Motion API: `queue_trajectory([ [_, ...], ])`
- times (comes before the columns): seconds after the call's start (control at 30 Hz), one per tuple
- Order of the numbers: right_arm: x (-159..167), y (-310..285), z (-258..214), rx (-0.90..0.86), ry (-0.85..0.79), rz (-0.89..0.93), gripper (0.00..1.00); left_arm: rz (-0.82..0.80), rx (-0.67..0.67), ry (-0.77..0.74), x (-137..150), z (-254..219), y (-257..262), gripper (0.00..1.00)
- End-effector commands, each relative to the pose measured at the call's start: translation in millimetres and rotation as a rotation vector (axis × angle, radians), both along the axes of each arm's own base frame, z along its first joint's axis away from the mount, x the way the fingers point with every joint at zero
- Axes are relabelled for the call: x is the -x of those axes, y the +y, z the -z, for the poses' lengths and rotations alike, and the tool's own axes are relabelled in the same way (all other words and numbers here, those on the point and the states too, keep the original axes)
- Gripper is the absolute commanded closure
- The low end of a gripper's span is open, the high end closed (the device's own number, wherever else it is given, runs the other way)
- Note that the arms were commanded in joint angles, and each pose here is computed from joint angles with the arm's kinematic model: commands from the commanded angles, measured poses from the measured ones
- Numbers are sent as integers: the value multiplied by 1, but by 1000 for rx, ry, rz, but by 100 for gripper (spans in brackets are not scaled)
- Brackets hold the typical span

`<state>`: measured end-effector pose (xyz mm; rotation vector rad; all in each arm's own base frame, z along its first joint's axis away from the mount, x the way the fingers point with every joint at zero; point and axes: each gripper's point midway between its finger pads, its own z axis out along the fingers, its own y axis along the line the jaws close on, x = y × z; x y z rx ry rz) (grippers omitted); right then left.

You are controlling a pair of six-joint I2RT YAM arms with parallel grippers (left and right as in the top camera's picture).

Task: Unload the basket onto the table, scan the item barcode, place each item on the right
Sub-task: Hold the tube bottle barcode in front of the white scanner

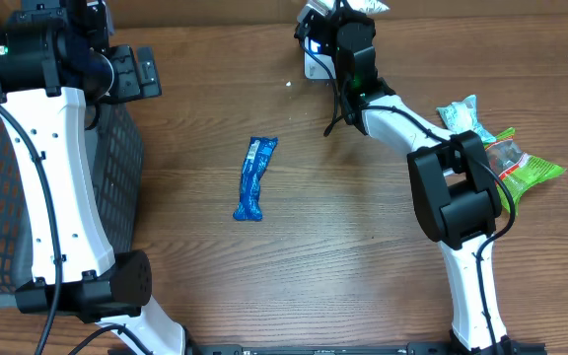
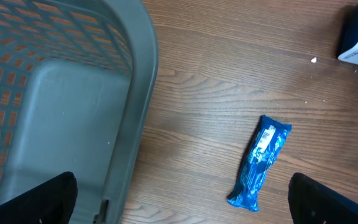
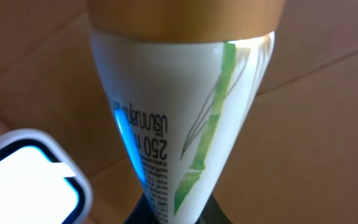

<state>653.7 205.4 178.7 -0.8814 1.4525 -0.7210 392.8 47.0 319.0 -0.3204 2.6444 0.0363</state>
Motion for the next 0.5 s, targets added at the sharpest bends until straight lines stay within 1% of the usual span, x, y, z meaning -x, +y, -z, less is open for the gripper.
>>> queue_trajectory([
  [0.0, -12, -19, -2, -22, -18, 36, 96, 3, 6, -44, 4, -15, -4, 0],
  [0.23, -15, -25, 33, 1, 44, 49, 96, 3, 6, -45, 4, -15, -4, 0],
  [0.47, -15, -25, 39, 26, 64, 48, 96, 3, 6, -45, 4, -15, -4, 0],
])
